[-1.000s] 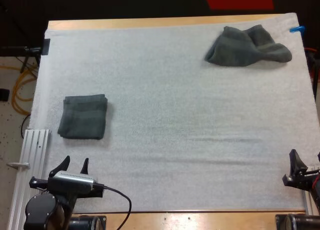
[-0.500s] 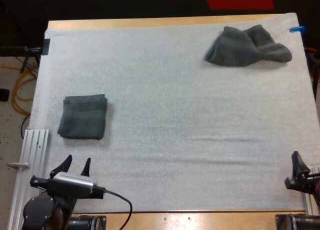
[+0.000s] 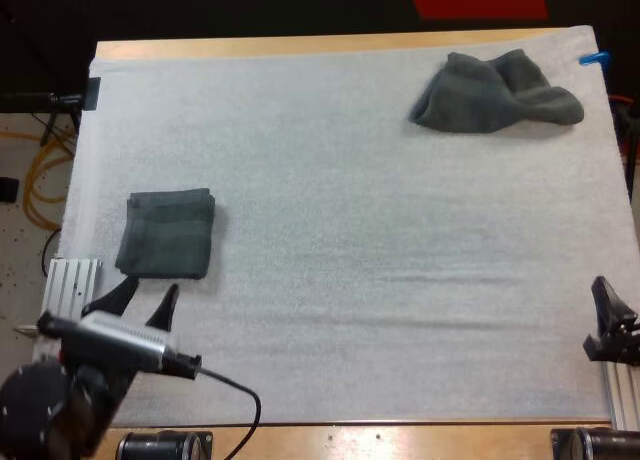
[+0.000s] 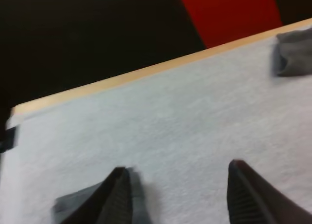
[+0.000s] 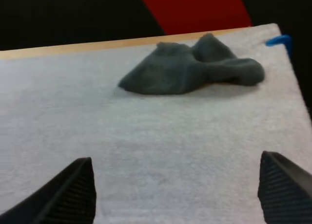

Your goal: Pick towel from pile fold and stack

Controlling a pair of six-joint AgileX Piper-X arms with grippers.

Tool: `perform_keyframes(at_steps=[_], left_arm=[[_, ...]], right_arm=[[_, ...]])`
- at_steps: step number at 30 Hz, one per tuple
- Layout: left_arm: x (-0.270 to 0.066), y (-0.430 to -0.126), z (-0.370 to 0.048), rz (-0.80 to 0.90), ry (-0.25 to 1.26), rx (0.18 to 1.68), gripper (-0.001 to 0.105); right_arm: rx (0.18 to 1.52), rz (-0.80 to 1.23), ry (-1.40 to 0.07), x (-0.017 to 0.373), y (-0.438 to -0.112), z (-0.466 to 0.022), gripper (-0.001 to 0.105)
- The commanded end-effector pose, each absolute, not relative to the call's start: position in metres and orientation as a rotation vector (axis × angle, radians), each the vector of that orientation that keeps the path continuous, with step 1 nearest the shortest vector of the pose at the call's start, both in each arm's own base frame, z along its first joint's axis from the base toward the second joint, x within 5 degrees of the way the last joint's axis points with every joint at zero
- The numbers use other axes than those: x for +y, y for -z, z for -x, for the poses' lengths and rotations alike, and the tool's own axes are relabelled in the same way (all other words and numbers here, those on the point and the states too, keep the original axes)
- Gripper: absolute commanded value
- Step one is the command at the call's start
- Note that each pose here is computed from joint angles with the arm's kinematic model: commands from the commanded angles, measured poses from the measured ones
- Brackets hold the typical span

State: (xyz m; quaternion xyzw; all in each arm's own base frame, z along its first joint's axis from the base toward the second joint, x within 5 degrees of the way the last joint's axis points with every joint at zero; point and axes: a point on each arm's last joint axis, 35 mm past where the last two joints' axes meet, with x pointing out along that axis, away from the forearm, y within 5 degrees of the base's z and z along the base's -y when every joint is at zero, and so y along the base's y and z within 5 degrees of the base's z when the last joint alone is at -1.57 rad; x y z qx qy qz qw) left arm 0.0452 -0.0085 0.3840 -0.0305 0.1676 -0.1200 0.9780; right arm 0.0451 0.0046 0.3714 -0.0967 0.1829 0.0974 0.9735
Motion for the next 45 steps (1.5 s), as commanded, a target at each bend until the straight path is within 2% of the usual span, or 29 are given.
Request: perform_keyframes(at_steps=[1, 6, 8, 12, 14, 21, 26, 31, 36, 45], left_arm=[[-0.01, -0.39, -0.051, 0.072, 0.295, 0.343, 0.043], [-0.02, -0.396, -0.066, 0.078, 0.471, 0.395, 0.043], [-0.023, -0.395, -0.069, 0.072, 0.515, 0.412, 0.044], [-0.03, -0.392, -0.077, 0.061, 0.589, 0.455, 0.058], [-0.032, -0.391, -0.081, 0.059, 0.602, 0.475, 0.062], [-0.036, -0.387, -0.094, 0.063, 0.61, 0.521, 0.062], [-0.037, -0.39, -0.097, 0.06, 0.612, 0.48, 0.062], [-0.037, -0.395, -0.1, 0.058, 0.615, 0.432, 0.062], [-0.037, -0.396, -0.1, 0.06, 0.615, 0.424, 0.062], [-0.037, -0.396, -0.1, 0.06, 0.615, 0.424, 0.062]], right_arm=[[0.359, 0.199, -0.247, 0.006, -0.378, -0.048, 0.067], [0.379, 0.168, -0.375, 0.009, -0.391, -0.066, 0.067], [0.388, 0.167, -0.381, 0.009, -0.393, -0.074, 0.068], [0.381, 0.202, -0.388, 0.007, -0.395, -0.096, 0.078], [0.375, 0.203, -0.387, 0.007, -0.396, -0.108, 0.078], [0.367, 0.213, -0.357, 0.002, -0.398, -0.163, 0.078], [0.409, 0.215, -0.318, -0.003, -0.396, -0.213, 0.078], [0.506, 0.177, -0.31, -0.006, -0.383, -0.262, 0.078], [0.603, 0.147, -0.208, -0.005, -0.357, -0.303, 0.078], [0.677, 0.213, -0.099, 0.042, -0.3, -0.357, 0.078]])
